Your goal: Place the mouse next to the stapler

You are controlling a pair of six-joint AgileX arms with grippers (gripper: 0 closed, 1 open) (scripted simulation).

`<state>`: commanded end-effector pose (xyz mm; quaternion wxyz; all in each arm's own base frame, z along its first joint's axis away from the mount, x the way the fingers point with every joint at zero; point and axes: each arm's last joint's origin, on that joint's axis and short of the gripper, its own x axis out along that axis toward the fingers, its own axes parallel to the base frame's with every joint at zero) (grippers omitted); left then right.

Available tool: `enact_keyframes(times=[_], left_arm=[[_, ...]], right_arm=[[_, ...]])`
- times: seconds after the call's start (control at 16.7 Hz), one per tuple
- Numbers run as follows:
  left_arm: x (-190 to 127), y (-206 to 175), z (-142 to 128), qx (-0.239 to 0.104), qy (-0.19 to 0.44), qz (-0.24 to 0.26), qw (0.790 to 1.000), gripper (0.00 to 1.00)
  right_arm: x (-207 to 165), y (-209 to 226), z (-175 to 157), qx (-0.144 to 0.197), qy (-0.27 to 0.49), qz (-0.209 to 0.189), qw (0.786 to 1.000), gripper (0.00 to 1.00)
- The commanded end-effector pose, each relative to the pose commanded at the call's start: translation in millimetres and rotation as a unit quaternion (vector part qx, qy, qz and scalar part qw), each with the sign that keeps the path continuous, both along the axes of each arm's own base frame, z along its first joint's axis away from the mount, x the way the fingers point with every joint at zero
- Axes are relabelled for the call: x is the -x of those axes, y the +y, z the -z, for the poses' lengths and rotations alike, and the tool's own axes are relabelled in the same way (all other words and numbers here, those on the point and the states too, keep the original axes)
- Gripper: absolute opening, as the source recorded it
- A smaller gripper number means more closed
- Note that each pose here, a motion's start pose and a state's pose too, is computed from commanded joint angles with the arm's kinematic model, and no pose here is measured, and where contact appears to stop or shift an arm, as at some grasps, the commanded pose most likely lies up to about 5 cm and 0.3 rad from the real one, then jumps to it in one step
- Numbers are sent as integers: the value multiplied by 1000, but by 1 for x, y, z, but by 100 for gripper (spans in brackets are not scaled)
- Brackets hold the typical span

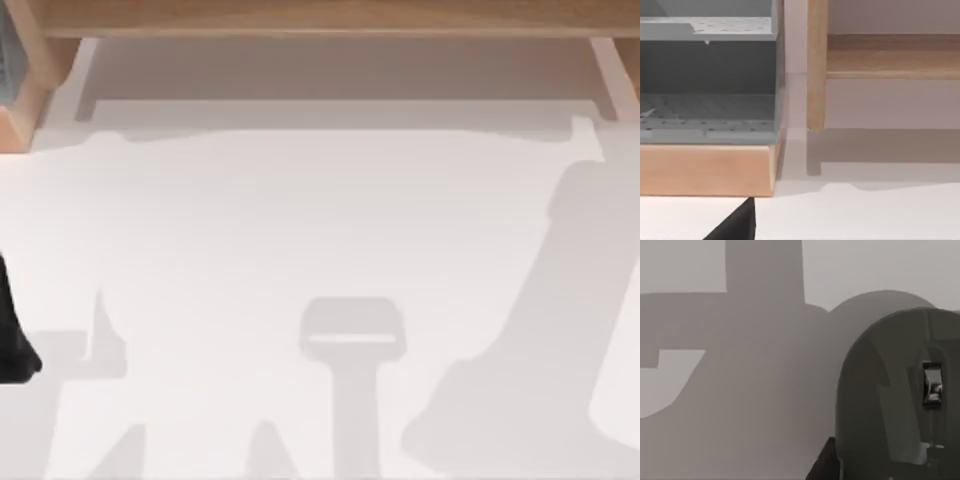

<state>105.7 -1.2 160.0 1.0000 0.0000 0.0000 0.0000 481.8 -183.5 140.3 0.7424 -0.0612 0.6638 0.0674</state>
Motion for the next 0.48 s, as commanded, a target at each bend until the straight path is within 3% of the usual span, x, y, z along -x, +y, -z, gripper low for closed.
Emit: enact_keyframes(times=[0.48], left_arm=[[0,0,0,0,0,0,1000,100]], right_arm=[[33,4,-102,47,-89,-24,995,0]])
